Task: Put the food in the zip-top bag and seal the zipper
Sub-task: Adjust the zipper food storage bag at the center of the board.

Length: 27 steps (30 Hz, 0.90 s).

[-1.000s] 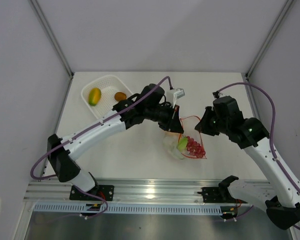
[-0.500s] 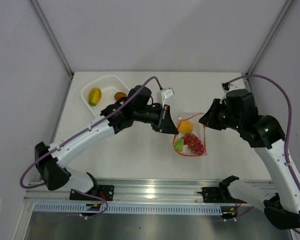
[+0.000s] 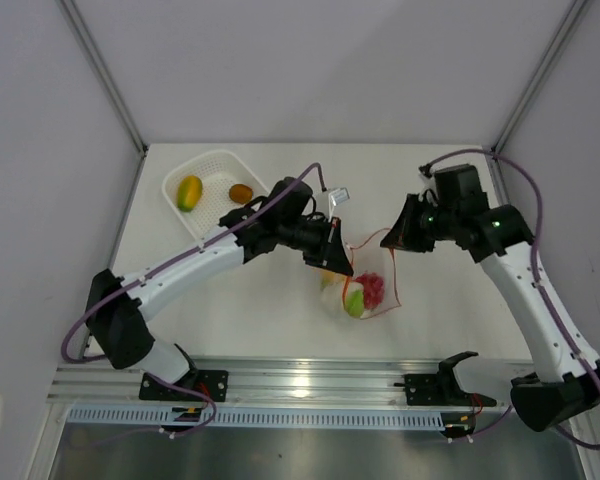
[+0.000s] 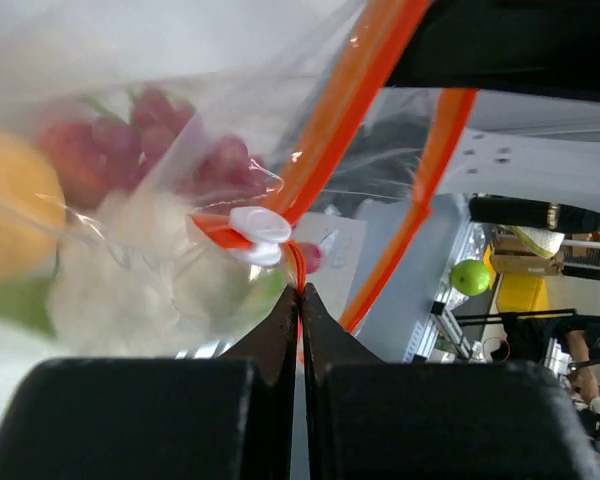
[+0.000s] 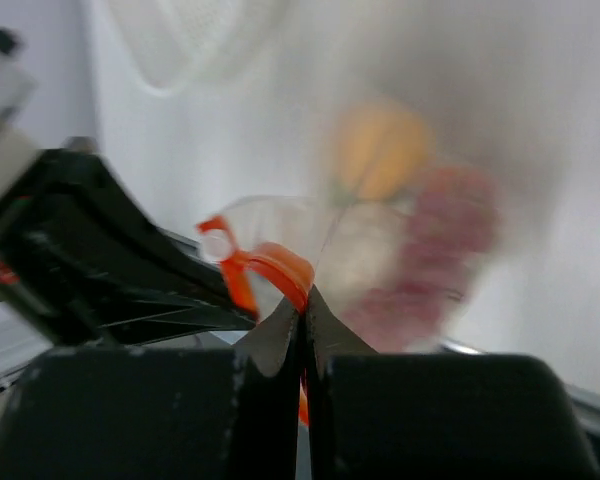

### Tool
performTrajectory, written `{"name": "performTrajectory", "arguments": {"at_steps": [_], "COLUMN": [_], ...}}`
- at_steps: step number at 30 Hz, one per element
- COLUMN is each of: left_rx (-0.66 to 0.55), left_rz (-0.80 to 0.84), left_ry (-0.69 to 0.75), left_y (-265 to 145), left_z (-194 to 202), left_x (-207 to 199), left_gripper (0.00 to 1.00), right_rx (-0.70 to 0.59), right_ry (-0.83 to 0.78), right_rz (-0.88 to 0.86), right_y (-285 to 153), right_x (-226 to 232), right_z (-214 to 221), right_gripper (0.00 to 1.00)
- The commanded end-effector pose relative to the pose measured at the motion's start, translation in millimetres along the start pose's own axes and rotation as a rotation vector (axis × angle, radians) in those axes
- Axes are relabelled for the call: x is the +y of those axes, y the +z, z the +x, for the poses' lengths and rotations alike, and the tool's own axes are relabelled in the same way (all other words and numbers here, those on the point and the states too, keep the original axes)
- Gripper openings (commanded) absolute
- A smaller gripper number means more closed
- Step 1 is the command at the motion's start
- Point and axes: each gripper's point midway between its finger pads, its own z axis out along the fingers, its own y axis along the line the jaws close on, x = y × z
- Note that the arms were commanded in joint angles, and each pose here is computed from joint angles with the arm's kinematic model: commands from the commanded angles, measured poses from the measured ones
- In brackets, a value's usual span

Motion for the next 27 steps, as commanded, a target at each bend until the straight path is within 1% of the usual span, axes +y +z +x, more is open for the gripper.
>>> {"name": "performTrajectory", "arguments": {"at_steps": [1, 2, 3, 5, 6, 7, 8, 10, 12, 14, 15, 16, 19, 22, 24, 25, 26, 27], "left_rx": [-0.158, -0.166, -0.173, -0.156, -0.139, -0.122, -0.089, -0.079, -0.066, -0.078, -0.08, -0.081, -0.123, -0.168, -0.22, -0.213, -0.218, -0.226], "left_rz": [0.194, 0.207, 0.219, 0.177, 0.144, 0.134, 0.108, 0.087, 0.07, 0.065, 0.054, 0.037, 0.009, -0.008, -0.026, -0.039, -0.036, -0.032], "left_ry": [0.166, 0.17, 0.165, 0.124, 0.095, 0.077, 0.038, 0.011, 0.0, 0.019, 0.037, 0.042, 0.093, 0.121, 0.139, 0.131, 0.139, 0.148], "left_y": [-59.3, -60.0, -61.0, -44.7, -35.7, -28.7, -15.1, -6.3, -0.4, -3.9, -4.8, -8.8, -19.0, -32.0, -43.9, -42.8, -43.7, -46.4], "left_z": [-33.4, -33.7, -33.7, -25.6, -22.1, -20.6, -16.1, -15.7, -15.7, -22.5, -24.5, -28.0, -44.0, -48.2, -50.3, -43.2, -41.1, -38.8], "left_x": [-89.3, -91.4, -93.4, -68.3, -51.2, -41.4, -22.8, -6.0, 3.9, -0.6, -0.1, -3.0, -12.6, -19.5, -23.8, -17.0, -17.5, -19.0], "left_gripper": [0.01, 0.0, 0.01, 0.0, 0.01, 0.01, 0.01, 0.01, 0.01, 0.0, 0.01, 0.01, 0.01, 0.01, 0.28, 0.4, 0.58, 0.61], "right_rx": [-0.15, -0.155, -0.142, -0.106, -0.066, -0.051, -0.04, -0.032, -0.038, -0.117, -0.13, -0.192, -0.24, -0.257, -0.26, -0.263, -0.269, -0.257], "right_ry": [-0.091, -0.089, -0.075, -0.051, -0.026, -0.012, -0.003, 0.004, 0.0, -0.041, -0.05, -0.07, -0.08, -0.081, -0.069, -0.065, -0.057, -0.055], "right_rz": [-0.242, -0.256, -0.256, -0.237, -0.208, -0.185, -0.158, -0.059, -0.009, -0.018, -0.011, -0.003, 0.035, -0.012, -0.044, -0.05, -0.057, -0.075], "right_y": [-74.4, -76.2, -66.1, -47.5, -22.9, -9.5, 1.5, 18.0, 14.8, -5.7, -14.4, -30.0, -51.8, -63.7, -62.6, -62.4, -61.6, -59.5], "right_x": [64.5, 66.4, 62.2, 50.2, 34.7, 25.2, 16.4, -7.3, -15.5, -6.9, -5.5, -0.1, -0.7, 10.6, 15.8, 16.9, 18.5, 21.1], "right_z": [-18.5, -18.1, -15.3, -7.4, 1.1, 4.7, 6.9, 8.8, 9.5, -4.3, -5.1, -17.8, -22.9, -23.2, -23.1, -23.8, -25.5, -23.8], "right_gripper": [0.0, 0.0, 0.0, 0.0, 0.0, 0.0, 0.0, 0.0, 0.0, 0.0, 0.0, 0.0, 0.0, 0.0, 0.0, 0.0, 0.0, 0.0]}}
